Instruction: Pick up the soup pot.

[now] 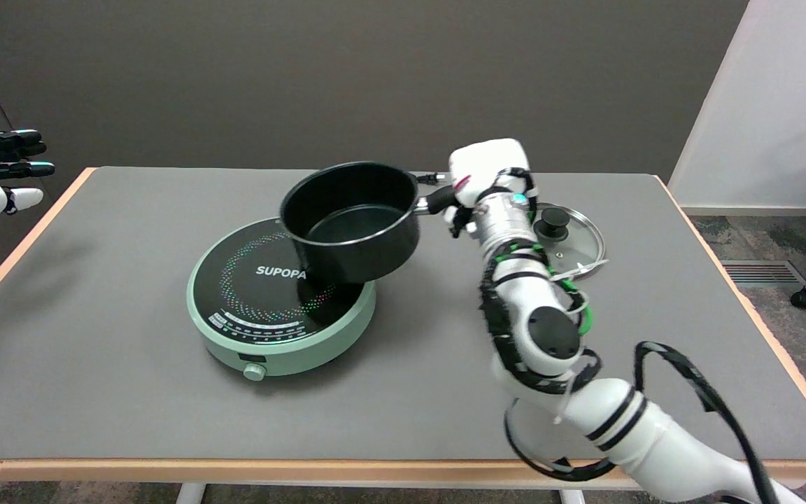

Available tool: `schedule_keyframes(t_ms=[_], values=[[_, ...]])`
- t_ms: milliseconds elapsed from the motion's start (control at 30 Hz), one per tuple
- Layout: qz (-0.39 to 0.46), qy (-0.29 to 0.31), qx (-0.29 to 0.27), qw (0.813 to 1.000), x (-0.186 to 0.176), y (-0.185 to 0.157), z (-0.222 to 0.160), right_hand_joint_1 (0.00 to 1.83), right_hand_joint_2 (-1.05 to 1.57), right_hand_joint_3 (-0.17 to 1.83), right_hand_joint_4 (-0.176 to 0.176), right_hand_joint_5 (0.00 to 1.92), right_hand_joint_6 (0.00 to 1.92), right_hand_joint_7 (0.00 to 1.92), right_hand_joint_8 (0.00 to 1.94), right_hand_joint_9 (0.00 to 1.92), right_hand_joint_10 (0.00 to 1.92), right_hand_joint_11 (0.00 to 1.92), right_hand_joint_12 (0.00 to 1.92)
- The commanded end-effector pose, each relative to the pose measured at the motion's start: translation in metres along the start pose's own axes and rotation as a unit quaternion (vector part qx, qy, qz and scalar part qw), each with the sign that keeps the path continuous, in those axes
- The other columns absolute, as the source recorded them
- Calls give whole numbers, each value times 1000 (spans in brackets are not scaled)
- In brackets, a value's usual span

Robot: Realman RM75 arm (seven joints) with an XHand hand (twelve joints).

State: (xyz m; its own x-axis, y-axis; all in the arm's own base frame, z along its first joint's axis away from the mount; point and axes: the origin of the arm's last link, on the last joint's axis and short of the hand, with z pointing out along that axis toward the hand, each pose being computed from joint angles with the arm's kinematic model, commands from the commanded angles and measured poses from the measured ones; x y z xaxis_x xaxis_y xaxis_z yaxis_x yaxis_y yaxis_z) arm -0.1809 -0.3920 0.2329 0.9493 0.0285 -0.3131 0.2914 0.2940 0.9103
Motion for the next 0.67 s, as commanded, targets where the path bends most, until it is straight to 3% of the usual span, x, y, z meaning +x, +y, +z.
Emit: schedule_keyframes(t_ms=[33, 433, 667], values=[[63, 30, -31, 997, -12, 107, -5, 909, 978, 804, -60, 1888, 1888, 1888, 1888, 1888, 1888, 1888, 1888], [161, 5, -87, 983, -49, 167, -20, 920, 949, 846, -63, 1879, 1879, 1879, 1879, 1879, 1879, 1879, 1879], [249, 5, -122, 961, -66, 206, -30, 912, 937, 881, -62, 1884, 1884, 1884, 1884, 1884, 1884, 1884, 1884]])
